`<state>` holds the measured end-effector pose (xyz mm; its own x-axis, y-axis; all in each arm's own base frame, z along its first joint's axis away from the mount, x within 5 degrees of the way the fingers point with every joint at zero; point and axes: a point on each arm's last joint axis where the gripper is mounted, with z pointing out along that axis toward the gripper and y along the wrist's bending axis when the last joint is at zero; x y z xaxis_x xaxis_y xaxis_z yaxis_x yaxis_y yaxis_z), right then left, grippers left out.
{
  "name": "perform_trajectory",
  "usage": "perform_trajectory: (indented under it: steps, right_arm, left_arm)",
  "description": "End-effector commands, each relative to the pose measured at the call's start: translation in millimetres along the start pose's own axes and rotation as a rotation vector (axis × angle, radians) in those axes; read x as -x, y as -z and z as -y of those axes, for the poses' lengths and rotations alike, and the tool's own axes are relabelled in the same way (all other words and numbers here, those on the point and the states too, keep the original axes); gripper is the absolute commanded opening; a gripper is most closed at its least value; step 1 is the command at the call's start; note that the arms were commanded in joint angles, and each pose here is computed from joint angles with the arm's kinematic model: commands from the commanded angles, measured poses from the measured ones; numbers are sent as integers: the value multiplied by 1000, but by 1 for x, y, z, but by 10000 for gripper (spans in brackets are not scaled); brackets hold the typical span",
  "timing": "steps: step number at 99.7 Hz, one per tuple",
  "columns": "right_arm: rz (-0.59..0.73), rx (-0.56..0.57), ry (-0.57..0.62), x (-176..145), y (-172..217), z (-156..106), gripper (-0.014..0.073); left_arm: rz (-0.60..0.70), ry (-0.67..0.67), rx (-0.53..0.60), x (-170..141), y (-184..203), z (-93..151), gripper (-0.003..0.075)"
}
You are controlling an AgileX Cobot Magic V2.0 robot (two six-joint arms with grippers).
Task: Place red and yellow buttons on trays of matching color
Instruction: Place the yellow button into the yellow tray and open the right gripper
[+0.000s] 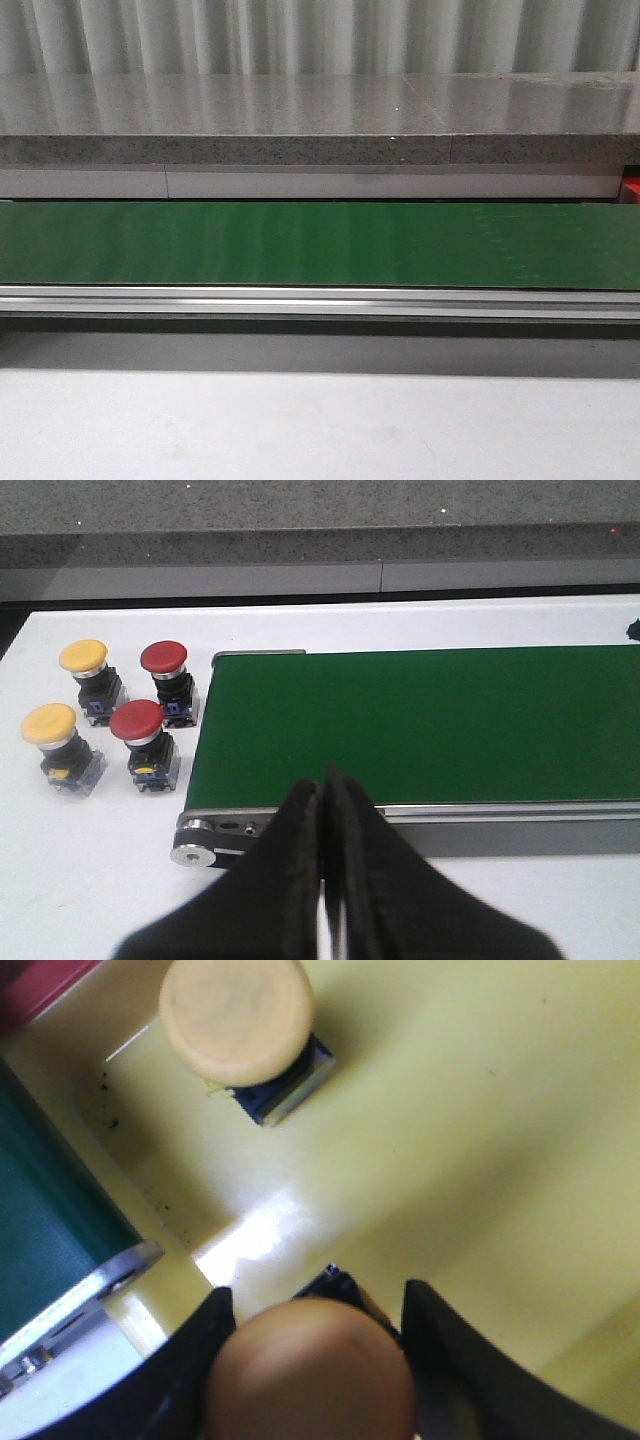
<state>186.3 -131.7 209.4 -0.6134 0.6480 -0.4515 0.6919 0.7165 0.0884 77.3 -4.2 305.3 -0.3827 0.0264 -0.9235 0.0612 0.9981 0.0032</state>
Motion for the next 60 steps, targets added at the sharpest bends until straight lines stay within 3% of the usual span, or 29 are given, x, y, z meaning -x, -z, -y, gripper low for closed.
perform_trajectory:
  steps: [1, 38, 52, 60]
  right_arm:
    - [78, 11, -7, 12, 6, -1, 147]
    - [42, 4, -7, 12, -12, -1, 156]
    - [37, 3, -8, 12, -14, -1, 265]
    - [35, 3, -8, 12, -14, -1, 385]
  left_arm:
    - [94, -4, -14, 14, 4, 1, -19]
    - [94, -4, -14, 14, 4, 1, -19]
    - [94, -4, -14, 14, 4, 1, -19]
    - [94, -4, -14, 14, 4, 1, -19]
